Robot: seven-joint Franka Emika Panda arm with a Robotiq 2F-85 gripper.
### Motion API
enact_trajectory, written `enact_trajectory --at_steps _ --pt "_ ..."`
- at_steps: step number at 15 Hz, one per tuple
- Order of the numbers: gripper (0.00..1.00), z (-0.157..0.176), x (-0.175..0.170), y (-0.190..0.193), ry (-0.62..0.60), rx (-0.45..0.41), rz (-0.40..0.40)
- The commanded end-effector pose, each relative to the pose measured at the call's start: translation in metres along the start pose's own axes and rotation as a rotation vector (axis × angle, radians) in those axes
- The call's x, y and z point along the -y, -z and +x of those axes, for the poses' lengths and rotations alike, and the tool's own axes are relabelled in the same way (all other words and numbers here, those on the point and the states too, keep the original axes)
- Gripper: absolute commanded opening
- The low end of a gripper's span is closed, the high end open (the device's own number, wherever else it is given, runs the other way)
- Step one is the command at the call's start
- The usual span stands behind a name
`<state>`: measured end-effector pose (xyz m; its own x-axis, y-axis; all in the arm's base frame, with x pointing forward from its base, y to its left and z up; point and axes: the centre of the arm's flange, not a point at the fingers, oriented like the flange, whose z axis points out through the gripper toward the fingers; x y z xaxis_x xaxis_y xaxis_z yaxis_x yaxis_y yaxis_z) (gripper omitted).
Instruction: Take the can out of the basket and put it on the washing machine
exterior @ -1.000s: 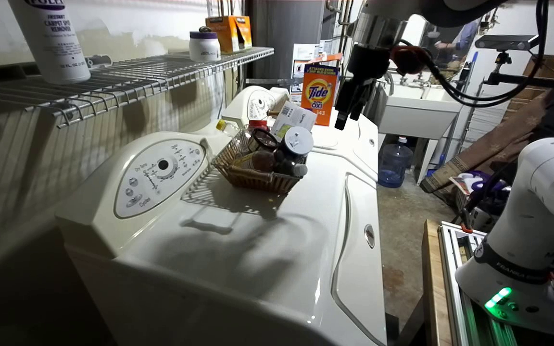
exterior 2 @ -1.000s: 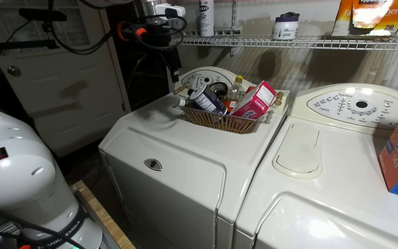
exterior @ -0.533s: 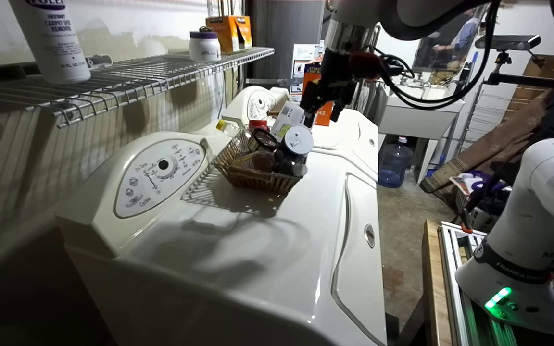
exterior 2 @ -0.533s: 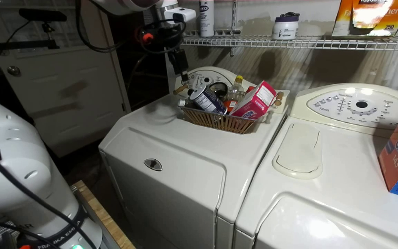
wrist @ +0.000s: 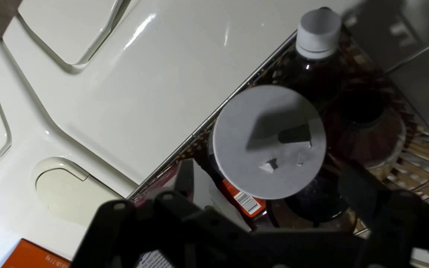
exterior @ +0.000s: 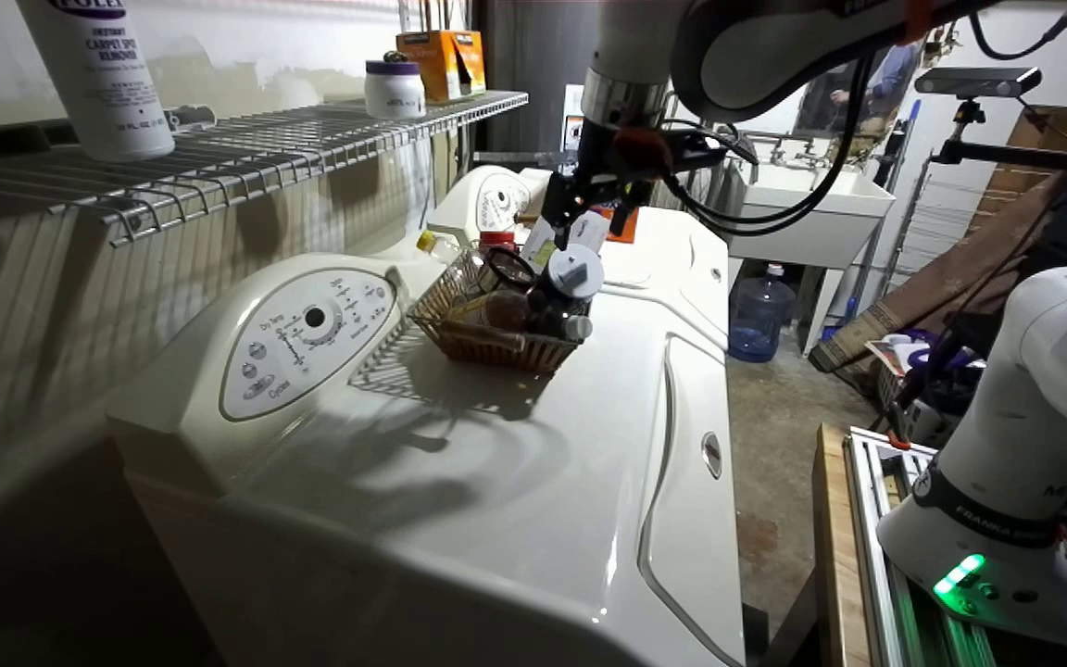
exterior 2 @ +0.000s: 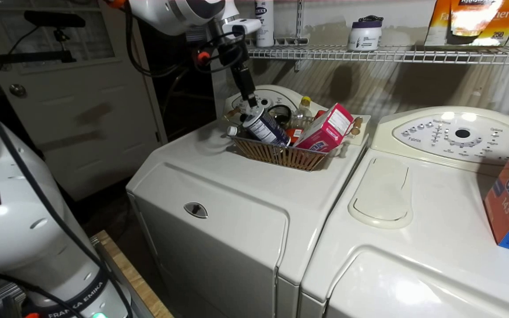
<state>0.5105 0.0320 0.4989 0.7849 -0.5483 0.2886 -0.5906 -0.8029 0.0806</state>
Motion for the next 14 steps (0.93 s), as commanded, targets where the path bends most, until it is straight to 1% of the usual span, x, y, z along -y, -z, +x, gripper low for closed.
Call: enact_trajectory --at_steps 1,9,14 --pt "1.0 0.017 0.023 -0.006 -0.014 -0.035 -0.032" --pt "1.0 0.029 0.042 -0.027 -0.029 -0.053 -0.07" --pt "1.0 0.034 0.04 -0.033 -0.033 -0.063 -0.125"
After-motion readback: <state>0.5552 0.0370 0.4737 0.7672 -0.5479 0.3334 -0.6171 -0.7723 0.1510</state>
